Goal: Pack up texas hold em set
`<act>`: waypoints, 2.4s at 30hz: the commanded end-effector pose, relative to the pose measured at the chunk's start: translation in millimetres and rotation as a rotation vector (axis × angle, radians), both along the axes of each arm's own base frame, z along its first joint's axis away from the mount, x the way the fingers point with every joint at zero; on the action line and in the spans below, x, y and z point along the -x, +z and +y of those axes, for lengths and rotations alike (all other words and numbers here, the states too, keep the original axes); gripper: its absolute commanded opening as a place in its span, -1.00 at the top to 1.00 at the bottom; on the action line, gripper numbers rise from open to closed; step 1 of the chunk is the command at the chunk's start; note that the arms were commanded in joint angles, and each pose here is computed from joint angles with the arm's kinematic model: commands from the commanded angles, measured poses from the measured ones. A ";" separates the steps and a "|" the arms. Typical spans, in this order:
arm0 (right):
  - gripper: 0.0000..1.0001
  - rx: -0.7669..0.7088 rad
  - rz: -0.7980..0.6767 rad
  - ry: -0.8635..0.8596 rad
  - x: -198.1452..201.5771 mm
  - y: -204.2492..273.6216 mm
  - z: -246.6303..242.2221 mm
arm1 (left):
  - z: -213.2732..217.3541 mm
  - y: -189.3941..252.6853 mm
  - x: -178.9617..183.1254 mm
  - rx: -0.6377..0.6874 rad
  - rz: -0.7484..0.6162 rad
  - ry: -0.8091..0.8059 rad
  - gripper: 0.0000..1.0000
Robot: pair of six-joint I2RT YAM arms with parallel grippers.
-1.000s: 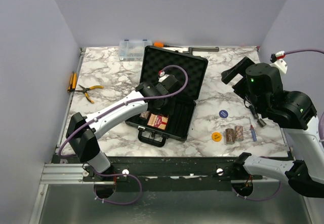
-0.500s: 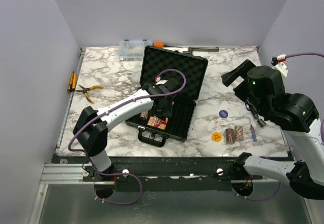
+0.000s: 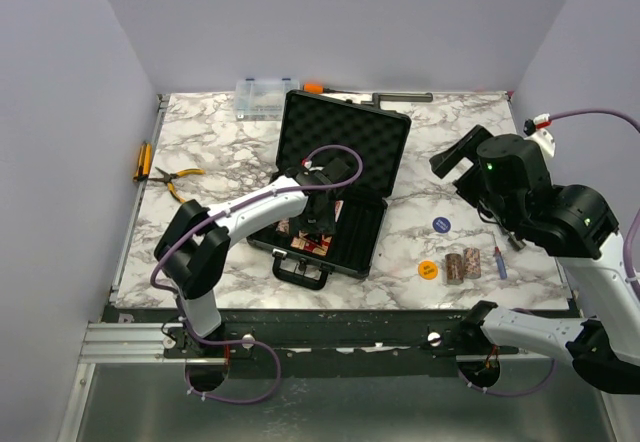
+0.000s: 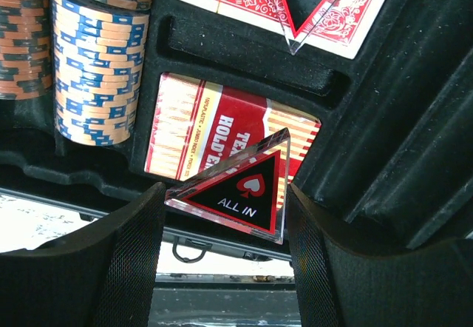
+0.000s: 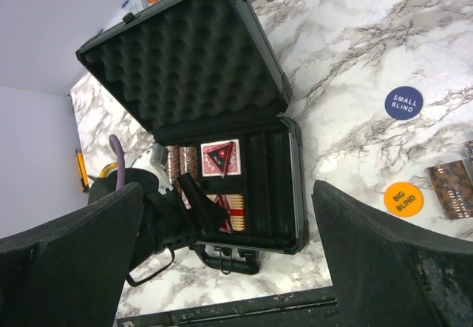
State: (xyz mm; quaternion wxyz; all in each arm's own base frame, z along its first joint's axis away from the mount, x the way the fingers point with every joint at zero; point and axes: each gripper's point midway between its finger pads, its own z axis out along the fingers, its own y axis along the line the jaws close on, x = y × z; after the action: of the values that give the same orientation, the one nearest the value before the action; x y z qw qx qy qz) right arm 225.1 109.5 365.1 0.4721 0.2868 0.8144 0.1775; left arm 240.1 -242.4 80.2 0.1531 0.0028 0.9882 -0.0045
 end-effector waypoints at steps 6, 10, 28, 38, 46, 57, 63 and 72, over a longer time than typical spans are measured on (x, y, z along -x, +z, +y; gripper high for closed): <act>-1.00 0.001 0.023 0.008 2.1 -8.3 2.5 | -1.6 -17.7 -1.0 0.027 0.044 0.024 1.00; -1.00 0.002 0.024 0.010 1.3 -8.9 3.6 | -2.7 -19.1 -0.5 0.042 0.051 0.033 1.00; -1.00 0.019 0.040 0.026 0.4 -14.8 6.5 | 5.1 -26.0 0.4 0.036 0.063 0.056 1.00; -1.00 0.028 0.039 0.026 -2.0 -16.7 7.8 | 6.0 -21.8 -1.2 0.046 0.052 0.056 0.79; -1.00 0.032 0.038 0.029 -3.1 -18.3 8.4 | 7.6 -10.1 -2.5 0.067 0.021 0.064 -0.20; -1.00 0.042 0.027 0.049 -4.7 -19.8 11.1 | 7.9 27.6 -1.7 0.151 -0.056 0.063 -0.97; -1.00 0.057 0.005 0.071 -4.3 -18.2 9.9 | 12.6 69.0 2.7 0.237 -0.155 0.044 -0.97; -1.00 0.099 -0.010 0.173 9.2 -11.0 8.7 | 47.4 128.5 31.0 0.370 -0.330 0.042 -0.97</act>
State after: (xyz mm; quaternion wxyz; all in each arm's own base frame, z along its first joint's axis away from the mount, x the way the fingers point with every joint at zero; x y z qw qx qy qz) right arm 224.7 117.0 348.1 0.4704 0.2255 0.8369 0.1658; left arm 221.9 -213.0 190.5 0.2803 -0.0445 0.9447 -0.1646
